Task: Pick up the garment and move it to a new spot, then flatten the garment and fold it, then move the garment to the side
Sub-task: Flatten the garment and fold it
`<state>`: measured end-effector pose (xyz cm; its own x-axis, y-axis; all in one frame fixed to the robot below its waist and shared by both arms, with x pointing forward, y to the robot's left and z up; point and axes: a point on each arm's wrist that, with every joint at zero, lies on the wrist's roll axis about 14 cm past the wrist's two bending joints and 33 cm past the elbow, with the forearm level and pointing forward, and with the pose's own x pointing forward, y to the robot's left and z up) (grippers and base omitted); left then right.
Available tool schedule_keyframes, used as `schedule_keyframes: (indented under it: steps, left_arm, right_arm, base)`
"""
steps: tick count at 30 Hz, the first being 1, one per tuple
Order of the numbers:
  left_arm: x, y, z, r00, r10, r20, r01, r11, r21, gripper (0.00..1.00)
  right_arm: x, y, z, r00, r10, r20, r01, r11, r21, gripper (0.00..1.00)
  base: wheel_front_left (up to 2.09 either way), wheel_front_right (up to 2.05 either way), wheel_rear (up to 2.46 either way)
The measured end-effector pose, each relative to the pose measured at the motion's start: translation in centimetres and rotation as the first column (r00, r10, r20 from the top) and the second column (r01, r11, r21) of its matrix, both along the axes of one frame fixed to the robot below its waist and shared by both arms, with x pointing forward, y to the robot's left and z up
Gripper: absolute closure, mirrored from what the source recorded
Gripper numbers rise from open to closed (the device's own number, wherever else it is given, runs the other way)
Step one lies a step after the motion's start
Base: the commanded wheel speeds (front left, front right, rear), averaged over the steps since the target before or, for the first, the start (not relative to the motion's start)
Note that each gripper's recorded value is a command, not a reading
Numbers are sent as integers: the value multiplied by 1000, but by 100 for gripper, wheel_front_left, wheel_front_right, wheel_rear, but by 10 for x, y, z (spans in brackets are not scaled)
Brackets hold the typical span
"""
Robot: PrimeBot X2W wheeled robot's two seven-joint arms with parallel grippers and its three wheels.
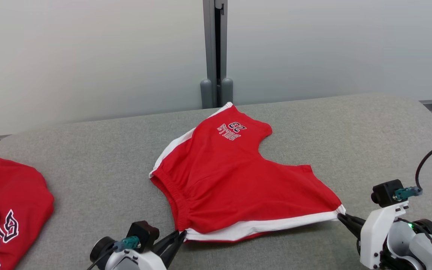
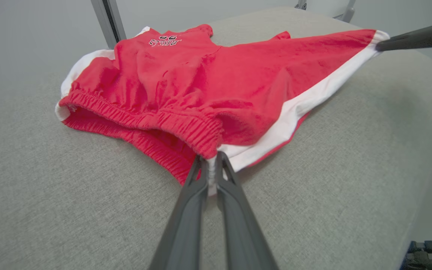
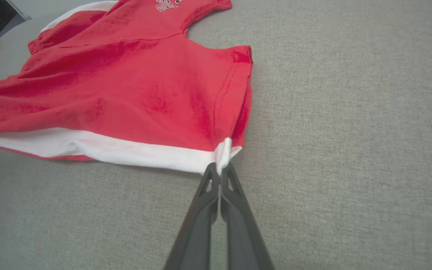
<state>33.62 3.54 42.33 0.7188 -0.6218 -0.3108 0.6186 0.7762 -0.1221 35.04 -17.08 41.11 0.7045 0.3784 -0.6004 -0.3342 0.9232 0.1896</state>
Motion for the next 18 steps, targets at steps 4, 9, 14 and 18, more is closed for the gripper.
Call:
schedule_keyframes:
  steps: [4, 9, 14, 18]
  left_arm:
    - [-19, 1, 0, 999, -32, -28, 32, 999, -6, 100]
    - [-44, 0, -4, 994, -74, -80, 73, 997, -9, 100]
    - [-60, 0, 0, 993, -91, -82, 90, 996, -14, 100]
    - [-94, -4, -6, 981, -142, -135, 142, 990, -8, 100]
  right_arm:
    - [-16, -9, 5, 999, 41, -29, -41, 999, -22, 100]
    - [-39, -21, 3, 993, 77, -89, -81, 995, -49, 100]
    - [-60, -37, -1, 981, 118, -156, -137, 984, -116, 100]
    - [-82, -45, 0, 962, 152, -229, -186, 973, -135, 100]
  base:
    - [0, 0, 0]
    - [0, 0, 0]
    - [0, 0, 0]
    - [0, 0, 0]
